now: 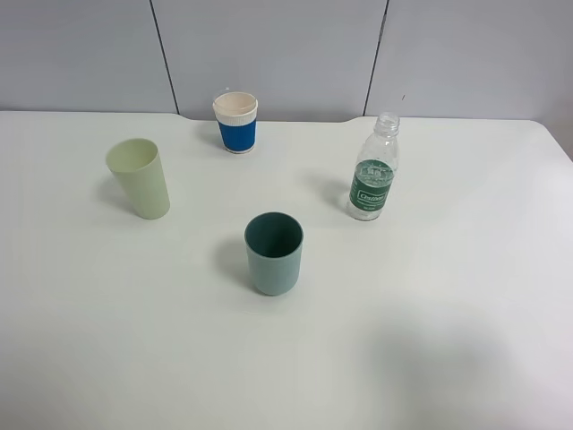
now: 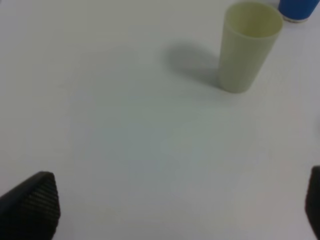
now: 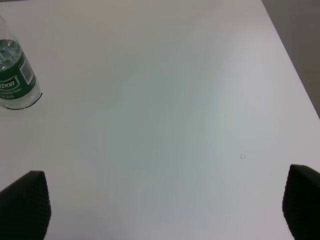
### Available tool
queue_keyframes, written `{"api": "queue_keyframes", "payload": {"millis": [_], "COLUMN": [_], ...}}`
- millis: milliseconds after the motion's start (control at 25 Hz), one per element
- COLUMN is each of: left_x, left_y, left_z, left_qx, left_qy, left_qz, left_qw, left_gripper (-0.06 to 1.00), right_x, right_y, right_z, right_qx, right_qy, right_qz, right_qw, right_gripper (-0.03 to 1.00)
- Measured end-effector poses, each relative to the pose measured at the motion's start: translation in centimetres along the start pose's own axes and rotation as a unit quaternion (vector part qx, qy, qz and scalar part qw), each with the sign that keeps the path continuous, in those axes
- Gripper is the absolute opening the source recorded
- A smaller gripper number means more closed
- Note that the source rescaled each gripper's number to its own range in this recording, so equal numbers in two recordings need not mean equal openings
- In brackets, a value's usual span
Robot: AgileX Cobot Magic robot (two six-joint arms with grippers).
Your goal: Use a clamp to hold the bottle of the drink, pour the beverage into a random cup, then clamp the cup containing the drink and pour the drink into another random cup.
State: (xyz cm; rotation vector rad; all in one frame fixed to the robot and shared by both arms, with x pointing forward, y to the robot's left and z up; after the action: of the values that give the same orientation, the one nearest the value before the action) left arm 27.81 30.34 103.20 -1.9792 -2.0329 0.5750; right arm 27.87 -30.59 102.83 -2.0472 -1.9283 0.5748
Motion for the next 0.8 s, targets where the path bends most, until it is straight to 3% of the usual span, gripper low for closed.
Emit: {"api": "queue_keyframes", "payload": {"millis": [800], "left_x": [0.00], "left_y": [0.00], "left_z": [0.00], "left_qx": [0.000], "left_qy": [0.000], "left_qz": [0.000], "left_qw": [1.000], "left_gripper": [1.00], "right_x": [0.00], "right_y": [0.00], "right_z": [0.00], "right_qx": [0.000], "right_qy": [0.000], "right_qz": [0.000], "right_qw": [1.000], "right_gripper": [0.98]}}
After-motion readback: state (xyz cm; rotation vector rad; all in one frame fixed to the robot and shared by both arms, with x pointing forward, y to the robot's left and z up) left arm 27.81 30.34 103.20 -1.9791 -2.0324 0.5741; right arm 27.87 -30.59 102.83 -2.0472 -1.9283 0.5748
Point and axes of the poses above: a point on each arm's last joint axis where the gripper is mounted, y pointing out along that axis toward the gripper, x along the wrist's bending axis when the last joint is at zero, z = x × y, the point moved 5 cm from there along y, pointing out along that axis toward the gripper, and after that the axes turned 4 degrees about -y, right-handed, at the moved point
